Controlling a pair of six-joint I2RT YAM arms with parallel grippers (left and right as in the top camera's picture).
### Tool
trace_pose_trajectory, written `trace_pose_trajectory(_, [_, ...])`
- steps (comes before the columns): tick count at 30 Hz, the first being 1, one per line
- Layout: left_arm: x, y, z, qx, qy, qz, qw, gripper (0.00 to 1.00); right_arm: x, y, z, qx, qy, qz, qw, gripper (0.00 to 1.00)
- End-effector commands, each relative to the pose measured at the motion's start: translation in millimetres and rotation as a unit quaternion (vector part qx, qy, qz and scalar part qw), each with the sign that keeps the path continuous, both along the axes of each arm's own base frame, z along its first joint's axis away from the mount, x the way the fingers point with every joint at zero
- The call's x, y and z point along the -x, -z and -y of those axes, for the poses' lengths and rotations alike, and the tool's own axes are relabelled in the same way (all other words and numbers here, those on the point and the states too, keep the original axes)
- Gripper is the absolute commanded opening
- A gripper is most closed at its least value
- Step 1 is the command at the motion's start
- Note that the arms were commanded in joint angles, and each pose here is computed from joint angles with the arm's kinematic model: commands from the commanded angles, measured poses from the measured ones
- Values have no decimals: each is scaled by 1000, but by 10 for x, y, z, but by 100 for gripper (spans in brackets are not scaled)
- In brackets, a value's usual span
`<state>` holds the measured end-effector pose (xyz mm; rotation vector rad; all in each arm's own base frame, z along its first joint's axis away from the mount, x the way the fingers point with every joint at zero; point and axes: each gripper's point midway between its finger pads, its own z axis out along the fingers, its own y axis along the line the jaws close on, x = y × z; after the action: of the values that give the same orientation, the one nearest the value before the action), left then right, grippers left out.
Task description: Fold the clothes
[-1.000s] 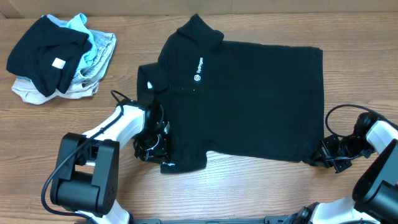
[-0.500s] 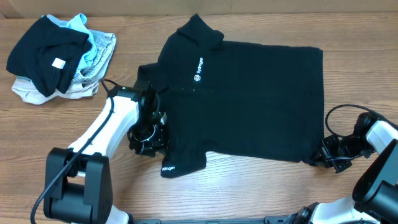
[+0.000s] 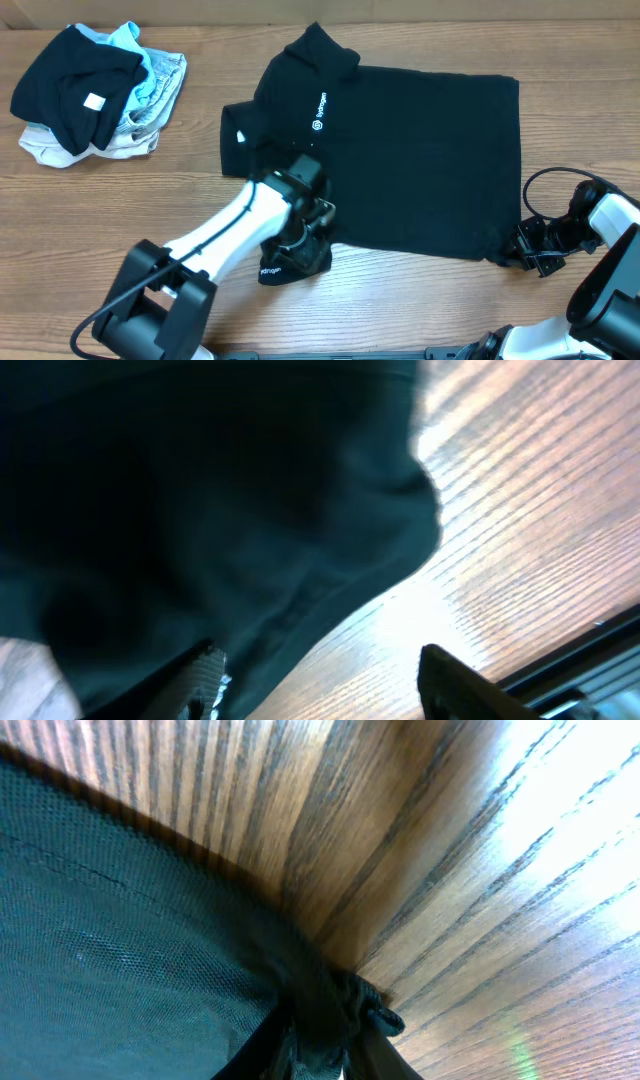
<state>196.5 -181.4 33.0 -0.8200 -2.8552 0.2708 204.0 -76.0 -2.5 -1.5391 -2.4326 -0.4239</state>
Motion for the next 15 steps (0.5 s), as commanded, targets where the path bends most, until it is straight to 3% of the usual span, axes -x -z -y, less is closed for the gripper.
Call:
trace_pose_trajectory(1, [7,69,46,-20,62,32,997,73,23,109,15,5,-9,-12,1000,18])
trace_pose_trajectory(5, [-37,122,165,-21,84,57,995,78,18,110,18,6,-9,-11,1000,19])
trace_pose_trajectory(10, [16,295,173,-33,106,38,993,76,19,110,18,6,-9,-11,1000,18])
trace_pose_trajectory(14, [111,398,101,-54,118,9,992,65,19,110,18,6,-9,-11,1000,19])
trace_pose_trajectory(15, [115,395,97,-55,117,8,992,58,17,111,18,6,-9,-11,1000,18])
